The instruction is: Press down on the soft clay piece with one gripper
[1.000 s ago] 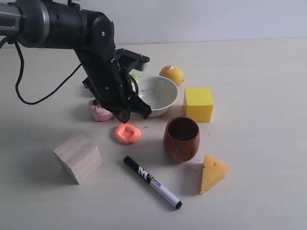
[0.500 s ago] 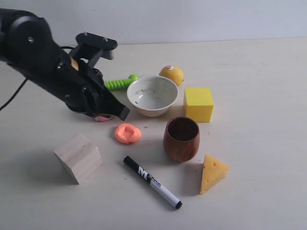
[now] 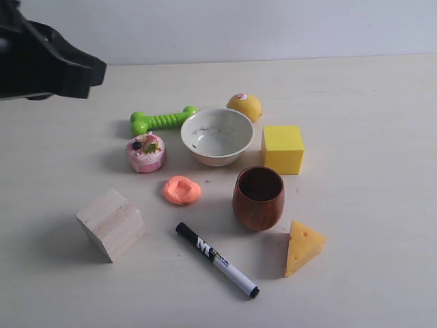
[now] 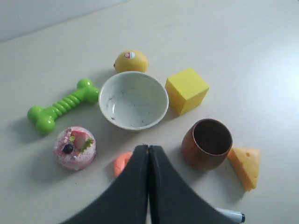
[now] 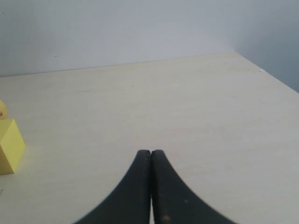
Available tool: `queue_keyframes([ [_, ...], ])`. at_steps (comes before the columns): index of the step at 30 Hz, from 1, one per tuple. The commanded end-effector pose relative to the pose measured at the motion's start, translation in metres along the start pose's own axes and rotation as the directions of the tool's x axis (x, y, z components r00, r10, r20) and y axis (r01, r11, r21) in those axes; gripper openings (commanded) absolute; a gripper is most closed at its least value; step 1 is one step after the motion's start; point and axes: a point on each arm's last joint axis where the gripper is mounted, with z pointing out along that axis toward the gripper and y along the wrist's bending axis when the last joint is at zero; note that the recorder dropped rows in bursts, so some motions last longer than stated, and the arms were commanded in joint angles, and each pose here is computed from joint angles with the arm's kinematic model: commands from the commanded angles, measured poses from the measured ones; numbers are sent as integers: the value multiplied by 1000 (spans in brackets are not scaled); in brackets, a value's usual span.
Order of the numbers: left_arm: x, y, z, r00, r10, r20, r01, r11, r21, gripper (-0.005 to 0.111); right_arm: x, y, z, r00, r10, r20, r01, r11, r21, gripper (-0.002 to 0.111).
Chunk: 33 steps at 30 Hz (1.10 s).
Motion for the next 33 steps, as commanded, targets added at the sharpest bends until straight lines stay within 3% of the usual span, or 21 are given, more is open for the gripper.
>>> queue_keyframes([
  [1,2,-2,-27,996,21,83,-20,1000,-4,0,1,0,0,1000,-3,6,3,1000,1,0],
  [14,2,-6,-49,991,6,137,-8,1000,16,0,1,0,0,1000,-3,6,3,1000,1,0],
  [19,0,-1,-49,985,75,157,-69,997,-44,0,1,0,0,1000,-3,6,3,1000,1,0],
  [23,-2,18,-65,972,10,233,21,992,-128,0,1,0,0,1000,-3,6,3,1000,1,0],
  [27,28,44,-100,935,-93,343,196,940,-280,0,1,0,0,1000,-3,6,3,1000,1,0],
  [29,60,51,-116,905,-94,416,271,880,-391,0,1,0,0,1000,-3,6,3,1000,1,0],
  [33,111,52,-118,851,-75,520,364,798,-481,0,1,0,0,1000,-3,6,3,1000,1,0],
])
